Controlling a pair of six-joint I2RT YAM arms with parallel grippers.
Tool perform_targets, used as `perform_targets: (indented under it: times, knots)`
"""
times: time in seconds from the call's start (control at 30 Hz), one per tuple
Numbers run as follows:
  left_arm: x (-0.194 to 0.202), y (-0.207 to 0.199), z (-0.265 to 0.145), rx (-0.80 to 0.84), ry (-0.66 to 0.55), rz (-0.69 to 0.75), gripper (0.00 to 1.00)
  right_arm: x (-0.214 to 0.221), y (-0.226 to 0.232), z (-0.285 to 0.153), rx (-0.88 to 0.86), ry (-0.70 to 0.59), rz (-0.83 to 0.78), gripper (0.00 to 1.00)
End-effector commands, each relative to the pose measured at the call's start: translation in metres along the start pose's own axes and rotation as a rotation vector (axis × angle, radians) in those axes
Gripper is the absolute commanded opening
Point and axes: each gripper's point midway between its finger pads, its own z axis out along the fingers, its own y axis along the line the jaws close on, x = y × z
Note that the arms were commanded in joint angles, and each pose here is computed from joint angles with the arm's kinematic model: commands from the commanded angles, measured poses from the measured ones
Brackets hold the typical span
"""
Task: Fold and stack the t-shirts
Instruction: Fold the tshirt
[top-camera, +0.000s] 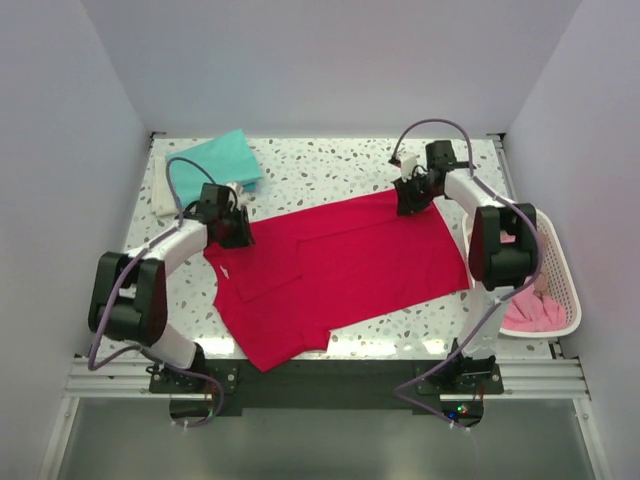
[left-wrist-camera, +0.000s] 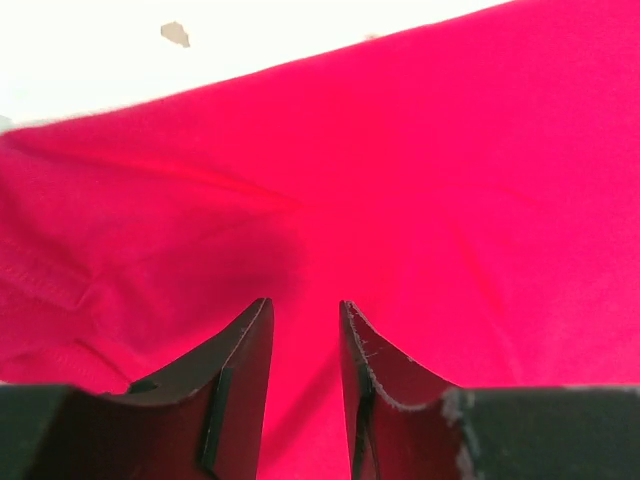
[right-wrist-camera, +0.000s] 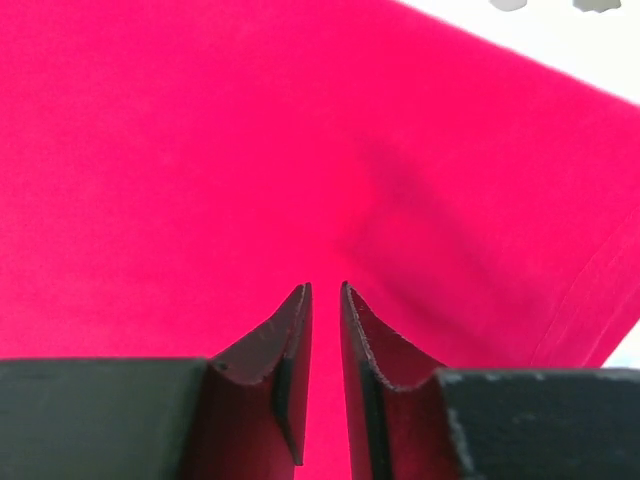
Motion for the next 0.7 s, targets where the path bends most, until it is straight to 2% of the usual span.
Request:
perform_targets:
  times: [0.0, 0.13, 0.27, 0.33, 0.43, 0.47, 0.5, 0.67]
  knots:
    - [-0.019, 0.007, 0.019, -0.056, -0.036, -0.036, 0.37, -0.029, -0.027, 0.016, 0.134, -0.016, -0.021, 0.2]
    - [-0.004, 0.026, 0.045, -0.135, 0.034, -0.052, 0.36, -0.019, -0.042, 0.044, 0.195, 0.06, -0.024, 0.17]
    - [-0.015, 0.03, 0.059, -0.167, 0.032, -0.063, 0.35, -0.018, -0.065, 0.063, 0.271, 0.111, -0.033, 0.13]
    - [-0.028, 0.034, 0.066, -0.202, 0.015, -0.064, 0.35, -0.037, -0.077, 0.065, 0.315, 0.075, -0.043, 0.12]
    - [-0.046, 0.033, 0.072, -0.22, -0.004, -0.062, 0.36, -0.044, -0.094, 0.08, 0.371, 0.081, -0.03, 0.13]
    - [-0.051, 0.033, 0.074, -0.223, -0.012, -0.06, 0.36, -0.063, -0.101, 0.076, 0.392, 0.042, -0.026, 0.13]
    - [-0.062, 0.031, 0.073, -0.224, -0.03, -0.058, 0.36, -0.058, -0.106, 0.087, 0.399, 0.057, -0.016, 0.13]
    - [-0.089, 0.011, 0.065, -0.139, -0.078, -0.012, 0.4, -0.104, -0.114, 0.075, 0.412, -0.032, -0.013, 0.24]
